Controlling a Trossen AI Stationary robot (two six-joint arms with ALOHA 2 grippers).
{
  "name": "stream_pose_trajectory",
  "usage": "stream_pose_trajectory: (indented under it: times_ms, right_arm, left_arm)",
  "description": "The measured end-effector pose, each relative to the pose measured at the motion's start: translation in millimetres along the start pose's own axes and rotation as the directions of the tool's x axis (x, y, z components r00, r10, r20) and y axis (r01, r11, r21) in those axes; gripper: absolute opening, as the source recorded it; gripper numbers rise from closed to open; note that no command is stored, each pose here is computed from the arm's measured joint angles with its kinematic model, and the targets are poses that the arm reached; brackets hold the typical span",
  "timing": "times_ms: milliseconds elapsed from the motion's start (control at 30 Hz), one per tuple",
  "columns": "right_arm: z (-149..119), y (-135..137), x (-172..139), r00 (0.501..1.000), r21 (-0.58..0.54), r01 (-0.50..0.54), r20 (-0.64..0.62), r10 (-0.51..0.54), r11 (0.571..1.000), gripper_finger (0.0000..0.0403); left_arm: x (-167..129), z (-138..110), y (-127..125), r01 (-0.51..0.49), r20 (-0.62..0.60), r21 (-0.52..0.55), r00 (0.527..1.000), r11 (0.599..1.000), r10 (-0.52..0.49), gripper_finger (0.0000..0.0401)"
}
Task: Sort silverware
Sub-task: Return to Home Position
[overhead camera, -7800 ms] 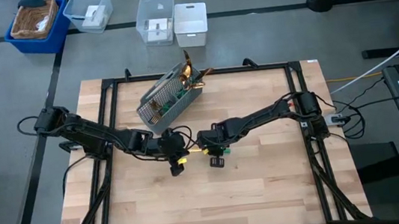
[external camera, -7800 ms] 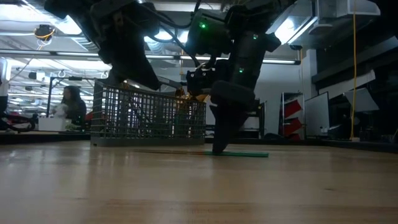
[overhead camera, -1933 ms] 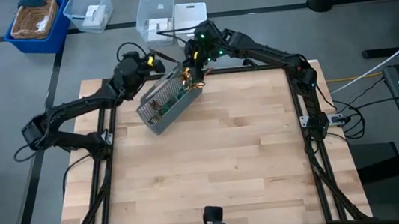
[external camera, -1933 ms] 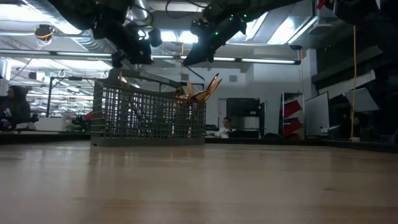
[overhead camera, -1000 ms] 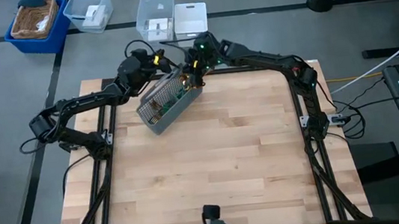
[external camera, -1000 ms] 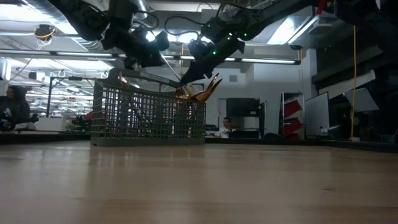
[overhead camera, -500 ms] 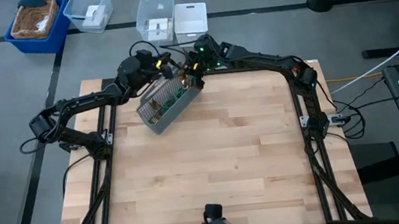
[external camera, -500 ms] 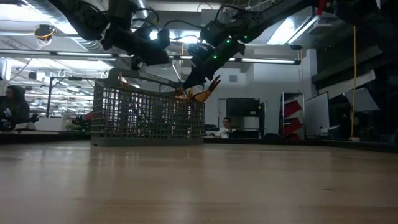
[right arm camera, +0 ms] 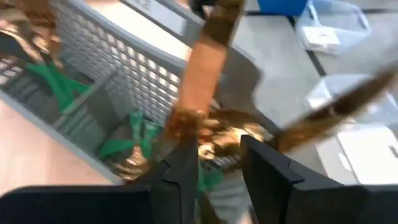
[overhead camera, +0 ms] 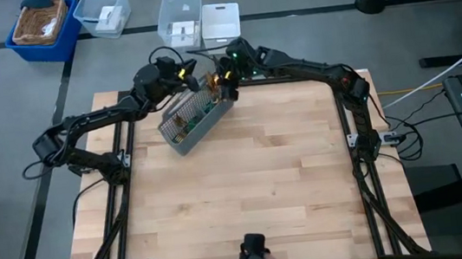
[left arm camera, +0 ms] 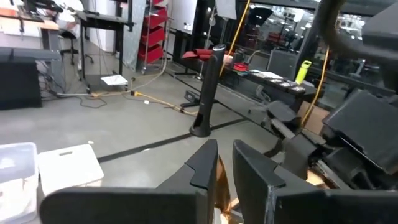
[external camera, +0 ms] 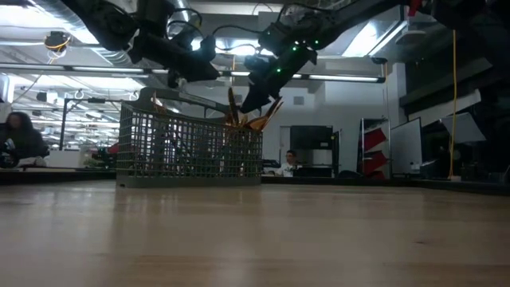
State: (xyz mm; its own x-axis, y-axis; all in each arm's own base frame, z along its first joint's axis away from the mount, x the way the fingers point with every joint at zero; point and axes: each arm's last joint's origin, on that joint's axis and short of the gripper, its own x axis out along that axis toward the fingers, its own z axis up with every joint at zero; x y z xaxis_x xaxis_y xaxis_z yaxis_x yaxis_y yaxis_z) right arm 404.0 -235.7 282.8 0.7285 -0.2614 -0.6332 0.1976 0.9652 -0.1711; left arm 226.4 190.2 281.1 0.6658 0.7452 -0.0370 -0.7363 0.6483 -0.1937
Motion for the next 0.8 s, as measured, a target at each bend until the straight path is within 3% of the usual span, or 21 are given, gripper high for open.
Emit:
stream_pose_trajectory:
  times_ms: [167,333,533,667,800]
  right_arm:
    - [11.6,-3.0,-17.0,0.997,0.006,0.033,-0.073,-0.033,0.999,0.012]
    - [34.0,-6.4,-47.2,0.995,0.008,0.031,-0.094,-0.03,0.999,0.012]
    - [66.1,-10.5,-95.4,0.998,0.039,0.052,-0.038,-0.051,0.998,0.0119]
    - [76.6,-9.3,-127.1,0.997,0.11,0.064,0.023,-0.067,0.992,0.0119]
    - [74.0,-5.0,-163.1,0.998,0.176,0.055,0.002,-0.056,0.983,0.0119]
  left_arm:
    - [-11.1,18.2,9.1,-0.025,0.062,-0.01,0.998,1.0,0.026,0.004]
    - [-43.0,47.3,20.7,-0.049,0.101,0.002,0.994,0.999,0.049,0.004]
    - [-94.6,59.9,28.1,-0.018,-0.029,0.104,0.999,0.994,0.021,0.004]
    - [-124.2,57.4,23.8,0.102,-0.141,0.099,0.986,0.99,-0.087,0.004]
    - [-147.5,47.6,18.6,0.2,-0.277,0.085,0.946,0.976,-0.17,0.004]
